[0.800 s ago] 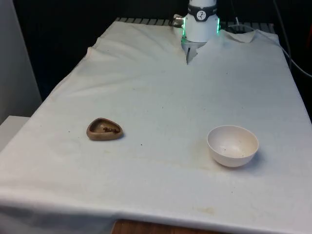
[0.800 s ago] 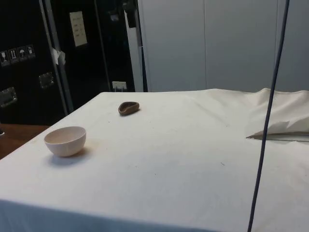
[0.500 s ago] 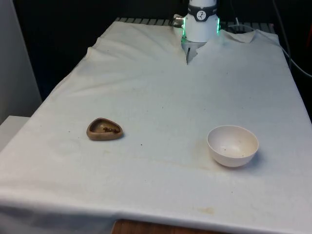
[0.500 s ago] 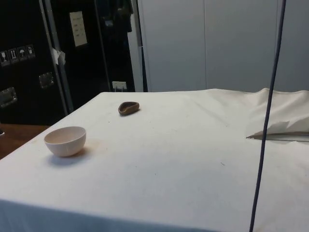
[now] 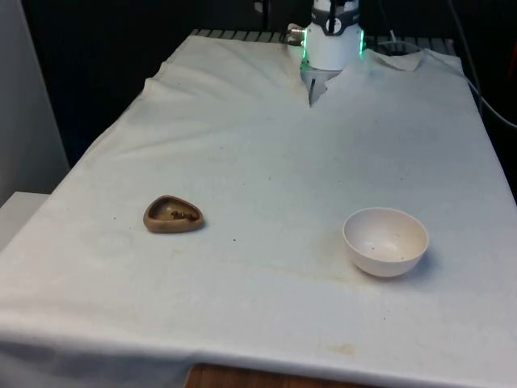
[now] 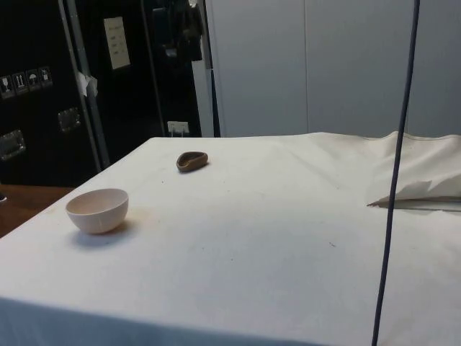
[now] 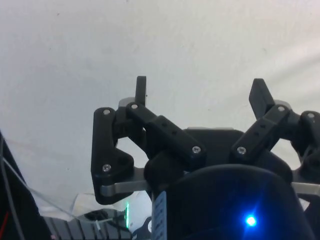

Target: Pour the coffee beans from the cup into the bowl.

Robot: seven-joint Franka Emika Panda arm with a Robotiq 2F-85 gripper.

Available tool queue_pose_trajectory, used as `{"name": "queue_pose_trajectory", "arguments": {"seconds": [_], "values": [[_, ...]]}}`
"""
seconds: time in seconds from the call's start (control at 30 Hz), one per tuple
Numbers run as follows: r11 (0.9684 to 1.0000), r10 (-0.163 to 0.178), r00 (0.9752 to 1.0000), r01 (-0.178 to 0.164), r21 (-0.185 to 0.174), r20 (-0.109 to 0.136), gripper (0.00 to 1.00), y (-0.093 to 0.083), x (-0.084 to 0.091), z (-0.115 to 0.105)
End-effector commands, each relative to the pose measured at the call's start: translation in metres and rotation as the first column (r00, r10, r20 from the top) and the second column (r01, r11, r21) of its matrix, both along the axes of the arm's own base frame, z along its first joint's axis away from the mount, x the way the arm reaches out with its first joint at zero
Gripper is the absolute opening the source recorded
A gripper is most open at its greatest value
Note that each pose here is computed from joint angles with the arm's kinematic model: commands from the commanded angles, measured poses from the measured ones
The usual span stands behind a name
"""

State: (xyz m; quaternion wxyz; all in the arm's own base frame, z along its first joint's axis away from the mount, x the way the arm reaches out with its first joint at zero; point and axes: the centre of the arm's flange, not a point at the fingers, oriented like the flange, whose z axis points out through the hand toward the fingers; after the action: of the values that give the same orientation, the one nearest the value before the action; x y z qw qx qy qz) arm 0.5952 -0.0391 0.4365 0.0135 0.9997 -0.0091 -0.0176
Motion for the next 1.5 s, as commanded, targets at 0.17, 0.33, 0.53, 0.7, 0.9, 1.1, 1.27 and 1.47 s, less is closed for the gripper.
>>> {"name": "queue_pose_trajectory", "arguments": {"seconds": [0.17,0.33,0.53,0.7,0.9,1.1,1.27,1.47], "values": [[1.0000,0.005,0.9997,-0.004,-0.007,0.023,1.00,-0.030,-0.001,-0.008],[0.9999,0.008,0.9994,-0.008,-0.010,0.033,1.00,-0.049,-0.003,-0.013],[0.9998,0.014,0.9991,-0.014,-0.013,0.040,1.00,-0.070,-0.007,-0.020],[0.9997,0.020,0.9986,-0.019,-0.013,0.050,1.00,-0.089,-0.008,-0.030],[0.9996,0.022,0.9975,-0.021,-0.017,0.067,1.00,-0.110,-0.008,-0.041],[0.9996,0.020,0.9965,-0.018,-0.024,0.081,1.00,-0.123,-0.004,-0.053],[0.9994,0.016,0.9953,-0.013,-0.033,0.095,1.00,-0.130,0.002,-0.066],[0.9989,0.012,0.9945,-0.008,-0.046,0.104,1.00,-0.139,0.011,-0.081]]}}
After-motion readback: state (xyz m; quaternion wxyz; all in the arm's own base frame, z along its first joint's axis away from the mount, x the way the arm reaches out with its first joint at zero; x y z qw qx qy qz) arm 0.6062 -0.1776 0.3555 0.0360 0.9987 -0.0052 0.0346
